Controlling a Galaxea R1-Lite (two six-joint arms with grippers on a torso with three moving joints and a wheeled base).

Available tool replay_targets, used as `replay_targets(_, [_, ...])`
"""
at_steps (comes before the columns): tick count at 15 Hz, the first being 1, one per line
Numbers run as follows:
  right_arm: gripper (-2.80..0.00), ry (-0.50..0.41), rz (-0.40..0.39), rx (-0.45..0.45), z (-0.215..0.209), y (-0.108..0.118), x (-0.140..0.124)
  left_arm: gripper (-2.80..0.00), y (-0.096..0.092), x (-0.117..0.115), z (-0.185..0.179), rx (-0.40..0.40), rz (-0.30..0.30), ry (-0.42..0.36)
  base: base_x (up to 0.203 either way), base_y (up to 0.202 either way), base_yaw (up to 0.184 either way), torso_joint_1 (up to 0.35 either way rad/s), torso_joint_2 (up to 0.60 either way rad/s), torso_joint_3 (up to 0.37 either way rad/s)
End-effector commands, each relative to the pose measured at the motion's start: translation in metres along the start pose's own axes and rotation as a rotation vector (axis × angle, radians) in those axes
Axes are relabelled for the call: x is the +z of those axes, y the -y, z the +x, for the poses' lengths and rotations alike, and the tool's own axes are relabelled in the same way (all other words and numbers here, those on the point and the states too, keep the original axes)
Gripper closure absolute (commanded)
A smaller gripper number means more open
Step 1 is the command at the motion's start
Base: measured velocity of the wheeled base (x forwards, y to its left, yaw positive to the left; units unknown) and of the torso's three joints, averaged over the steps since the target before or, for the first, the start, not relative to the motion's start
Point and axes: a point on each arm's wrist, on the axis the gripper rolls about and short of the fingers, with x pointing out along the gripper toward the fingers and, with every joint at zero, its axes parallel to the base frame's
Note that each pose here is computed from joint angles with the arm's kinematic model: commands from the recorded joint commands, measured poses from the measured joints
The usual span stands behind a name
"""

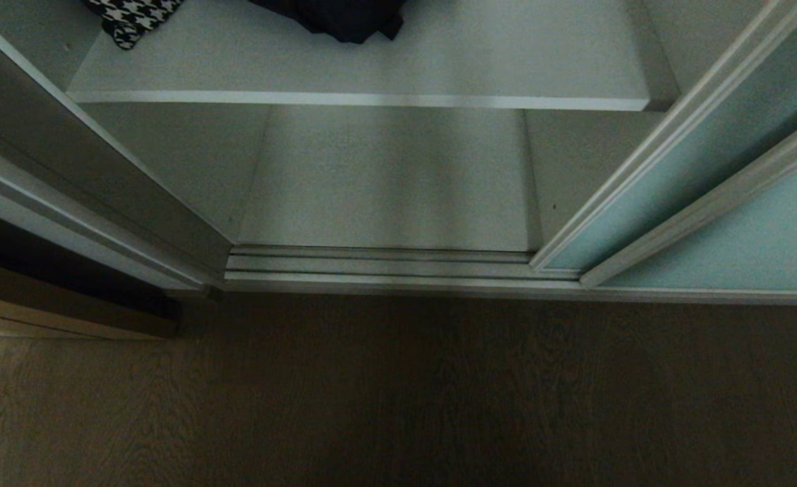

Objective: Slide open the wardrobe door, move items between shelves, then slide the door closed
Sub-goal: Close the door

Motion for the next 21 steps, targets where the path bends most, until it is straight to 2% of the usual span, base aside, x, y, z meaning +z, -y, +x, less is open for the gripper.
replay_targets(1, [0.0, -0.012, 0.012, 0.004, 0.003, 0.002, -0.001, 0.0, 0.0, 0.0, 0.0, 0.0, 0.0, -0.002, 0.0, 0.0, 0.0, 0.0, 0.0, 0.0])
replay_targets(7, [0.0, -0.032, 0.007, 0.086, 0.003, -0.005, -0.005, 0.0, 0.0, 0.0, 0.0, 0.0, 0.0, -0.002, 0.0, 0.0, 0.0, 0.0, 0.0, 0.0])
replay_targets(11, [0.0, 0.003, -0.025, 0.116, -0.003, -0.011, -0.002, 0.0, 0.0, 0.0, 0.0, 0.0, 0.0, -0.002, 0.0, 0.0, 0.0, 0.0, 0.0, 0.0])
replay_targets(13, [0.0, 0.037, -0.05, 0.093, -0.014, -0.015, -0.003, 0.0, 0.0, 0.0, 0.0, 0.0, 0.0, -0.002, 0.0, 0.0, 0.0, 0.0, 0.0, 0.0])
replay_targets(17, [0.0, 0.101, -0.093, 0.016, -0.014, -0.006, -0.001, 0.0, 0.0, 0.0, 0.0, 0.0, 0.0, -0.002, 0.0, 0.0, 0.0, 0.0, 0.0, 0.0])
replay_targets(21, [0.0, 0.088, -0.079, -0.002, -0.008, 0.002, -0.001, 0.0, 0.0, 0.0, 0.0, 0.0, 0.0, -0.002, 0.0, 0.0, 0.0, 0.0, 0.0, 0.0])
